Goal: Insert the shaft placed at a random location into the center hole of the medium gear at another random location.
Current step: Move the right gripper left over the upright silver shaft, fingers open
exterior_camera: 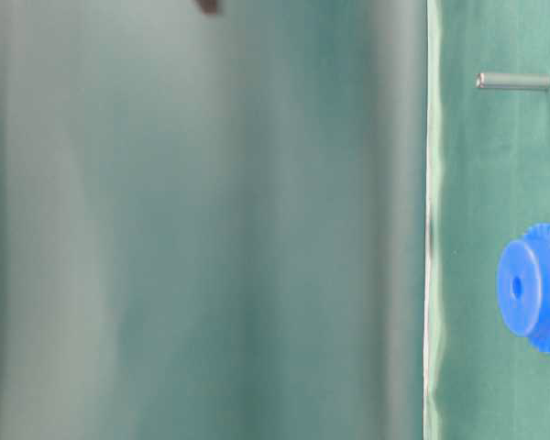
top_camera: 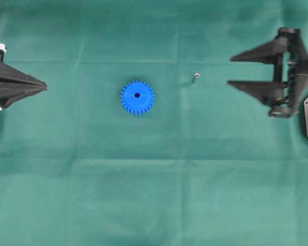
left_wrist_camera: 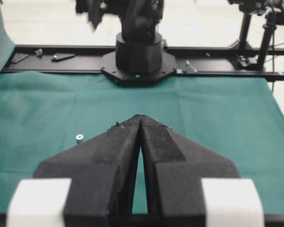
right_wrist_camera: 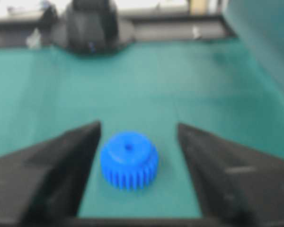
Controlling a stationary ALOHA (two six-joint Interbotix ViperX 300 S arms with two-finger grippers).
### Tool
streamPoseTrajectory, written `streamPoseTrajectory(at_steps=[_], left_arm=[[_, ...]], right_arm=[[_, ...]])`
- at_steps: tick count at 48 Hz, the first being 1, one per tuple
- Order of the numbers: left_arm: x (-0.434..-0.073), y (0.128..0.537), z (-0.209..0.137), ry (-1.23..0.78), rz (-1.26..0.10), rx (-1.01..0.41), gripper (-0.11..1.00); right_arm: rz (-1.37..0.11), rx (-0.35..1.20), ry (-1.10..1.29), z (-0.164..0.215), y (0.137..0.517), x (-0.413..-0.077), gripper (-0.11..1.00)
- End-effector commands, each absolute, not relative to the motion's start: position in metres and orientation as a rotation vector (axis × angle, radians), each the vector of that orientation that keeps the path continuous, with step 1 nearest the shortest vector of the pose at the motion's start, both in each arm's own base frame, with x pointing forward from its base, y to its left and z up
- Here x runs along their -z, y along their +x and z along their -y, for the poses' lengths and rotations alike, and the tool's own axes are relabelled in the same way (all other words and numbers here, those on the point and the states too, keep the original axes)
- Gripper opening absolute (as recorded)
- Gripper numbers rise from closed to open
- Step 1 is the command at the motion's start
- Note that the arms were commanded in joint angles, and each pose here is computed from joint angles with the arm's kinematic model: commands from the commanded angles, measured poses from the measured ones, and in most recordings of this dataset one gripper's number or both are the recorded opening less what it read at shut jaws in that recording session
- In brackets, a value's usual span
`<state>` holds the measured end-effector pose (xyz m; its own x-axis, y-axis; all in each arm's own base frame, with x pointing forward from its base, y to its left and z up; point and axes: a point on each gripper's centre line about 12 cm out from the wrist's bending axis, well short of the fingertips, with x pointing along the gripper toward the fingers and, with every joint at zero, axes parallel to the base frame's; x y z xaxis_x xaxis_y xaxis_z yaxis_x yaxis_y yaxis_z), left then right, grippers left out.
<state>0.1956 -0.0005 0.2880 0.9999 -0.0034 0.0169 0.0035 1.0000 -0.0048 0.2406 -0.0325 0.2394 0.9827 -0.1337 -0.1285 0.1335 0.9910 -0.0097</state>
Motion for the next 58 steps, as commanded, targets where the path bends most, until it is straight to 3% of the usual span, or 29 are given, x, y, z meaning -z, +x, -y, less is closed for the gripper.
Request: streamPoseTrajectory(at_steps=[1,7,26,58], left_arm=[[-0.298,0.198,0.001,0.001,0.041,0.006,0.00],[-0.297,0.197,0.001,0.000,0.040,0.006,0.00],[-0.295,0.198,0.001,0.004,0.031,0.006,0.00],[-0.294,0.198,0.001,0.003,0.028,0.006,0.00]], right_arm=[[-0.153,0.151,-0.006,0.039,0.253,-0.228,0.88],[-0.222,0.185,0.004,0.050,0.265,-0.201,0.83],[-0.314,0.240,0.034,0.066,0.284,-0.139,0.84],[-0.390,0.289,0.063,0.076,0.291,-0.100,0.83]])
